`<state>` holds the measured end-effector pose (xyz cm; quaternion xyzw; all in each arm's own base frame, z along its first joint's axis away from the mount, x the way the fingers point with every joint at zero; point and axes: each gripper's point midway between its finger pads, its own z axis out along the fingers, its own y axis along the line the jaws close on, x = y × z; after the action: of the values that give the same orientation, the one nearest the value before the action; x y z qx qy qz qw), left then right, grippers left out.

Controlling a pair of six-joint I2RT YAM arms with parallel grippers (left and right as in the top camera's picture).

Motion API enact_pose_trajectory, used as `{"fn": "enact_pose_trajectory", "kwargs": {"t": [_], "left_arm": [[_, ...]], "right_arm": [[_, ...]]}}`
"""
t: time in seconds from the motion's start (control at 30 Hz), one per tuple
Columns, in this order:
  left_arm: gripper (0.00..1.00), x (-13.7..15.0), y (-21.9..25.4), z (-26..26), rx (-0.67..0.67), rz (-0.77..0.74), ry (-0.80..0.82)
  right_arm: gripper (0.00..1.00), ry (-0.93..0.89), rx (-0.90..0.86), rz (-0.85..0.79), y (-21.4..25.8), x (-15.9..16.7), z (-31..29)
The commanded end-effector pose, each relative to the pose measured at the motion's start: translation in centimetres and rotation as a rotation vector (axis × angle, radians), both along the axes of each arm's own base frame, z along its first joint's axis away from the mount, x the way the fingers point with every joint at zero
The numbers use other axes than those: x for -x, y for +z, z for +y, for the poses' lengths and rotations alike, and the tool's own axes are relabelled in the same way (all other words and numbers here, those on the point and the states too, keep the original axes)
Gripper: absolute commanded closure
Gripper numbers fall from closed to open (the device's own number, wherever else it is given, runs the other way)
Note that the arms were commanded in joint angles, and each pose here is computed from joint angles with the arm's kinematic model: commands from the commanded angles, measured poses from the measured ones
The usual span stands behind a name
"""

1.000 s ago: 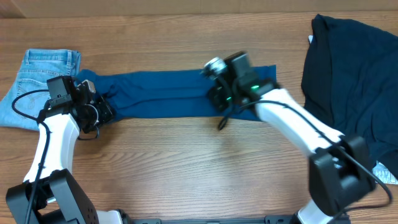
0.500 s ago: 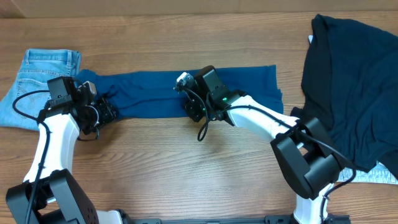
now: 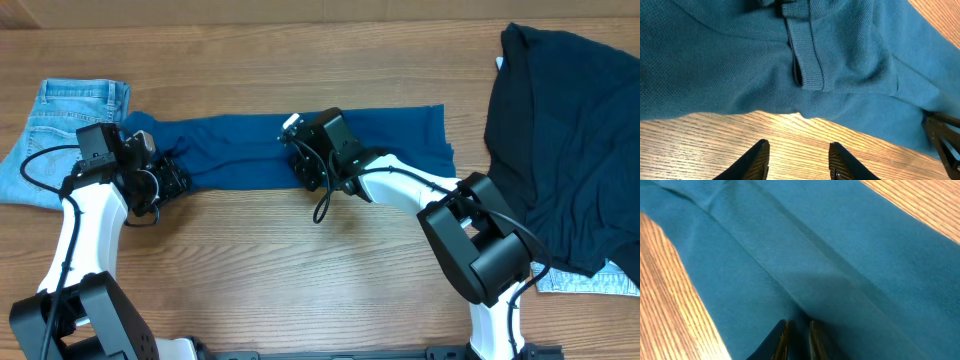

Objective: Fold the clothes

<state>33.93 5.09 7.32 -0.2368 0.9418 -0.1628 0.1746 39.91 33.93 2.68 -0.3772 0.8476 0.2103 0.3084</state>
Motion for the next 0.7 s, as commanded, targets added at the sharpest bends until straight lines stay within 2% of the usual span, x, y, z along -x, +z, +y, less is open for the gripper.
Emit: {"fn": "enact_pose_trajectory", "kwargs": {"t": [0.0,0.27,0.5,0.67], "left_arm": [[0.58,0.3,-0.7,-0.4,-0.001,0.015,-0.025],[0.58,0.4,-0.7,-0.4,-0.001,0.016,-0.025],[0.58,0.8,-0.8,-0.5,0.005,0.034,-0.026],[0.58,0.8,-0.8,-0.5,0.004,0.035,-0.028]], "right_arm": [[0.82,-0.095,0.022,-0.014,-0.1,-1.9,-1.9],[0.82,-0.151,0.038,-0.015,-0.4,-3.2,-3.9],[0.82,-0.329,0.027,-0.054,-1.1,-6.9,-7.1],[0.81,-0.383,0.032,-0.023,0.0,-7.5,-9.2]]}}
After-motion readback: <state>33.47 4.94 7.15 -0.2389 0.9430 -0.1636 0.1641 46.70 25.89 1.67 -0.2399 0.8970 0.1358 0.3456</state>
